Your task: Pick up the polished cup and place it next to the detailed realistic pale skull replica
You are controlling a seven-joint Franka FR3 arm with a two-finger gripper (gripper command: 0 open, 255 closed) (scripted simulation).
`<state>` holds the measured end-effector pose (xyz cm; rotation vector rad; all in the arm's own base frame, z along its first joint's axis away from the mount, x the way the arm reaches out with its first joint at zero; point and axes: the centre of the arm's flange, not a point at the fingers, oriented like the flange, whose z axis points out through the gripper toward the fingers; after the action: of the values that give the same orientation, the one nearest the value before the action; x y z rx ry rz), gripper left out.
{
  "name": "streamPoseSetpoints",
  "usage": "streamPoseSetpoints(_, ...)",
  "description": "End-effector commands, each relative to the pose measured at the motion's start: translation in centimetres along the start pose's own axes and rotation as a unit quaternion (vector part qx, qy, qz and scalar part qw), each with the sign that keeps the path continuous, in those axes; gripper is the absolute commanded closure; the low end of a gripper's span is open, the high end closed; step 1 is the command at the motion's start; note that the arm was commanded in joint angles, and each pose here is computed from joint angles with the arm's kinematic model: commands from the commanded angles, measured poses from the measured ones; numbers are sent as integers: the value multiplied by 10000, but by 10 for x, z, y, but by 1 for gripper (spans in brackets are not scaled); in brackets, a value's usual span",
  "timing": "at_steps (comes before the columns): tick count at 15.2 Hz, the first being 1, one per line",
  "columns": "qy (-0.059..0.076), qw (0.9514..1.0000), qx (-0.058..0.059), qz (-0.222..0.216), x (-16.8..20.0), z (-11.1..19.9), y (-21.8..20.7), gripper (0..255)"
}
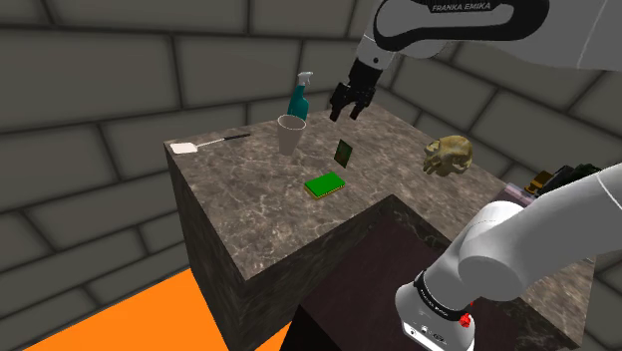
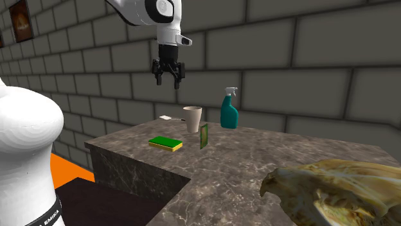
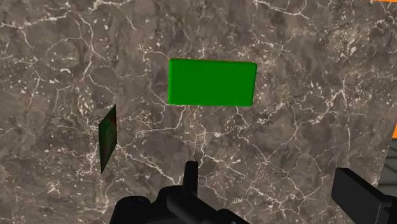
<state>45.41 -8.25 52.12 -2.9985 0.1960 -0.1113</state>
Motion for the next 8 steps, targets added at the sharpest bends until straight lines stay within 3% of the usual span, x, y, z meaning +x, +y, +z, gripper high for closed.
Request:
streamPoseSetpoints(1,-24,10000,11,-6,24,12,4,0)
streamPoseSetpoints(8,-114,9999,55,-12,103,57,31,0)
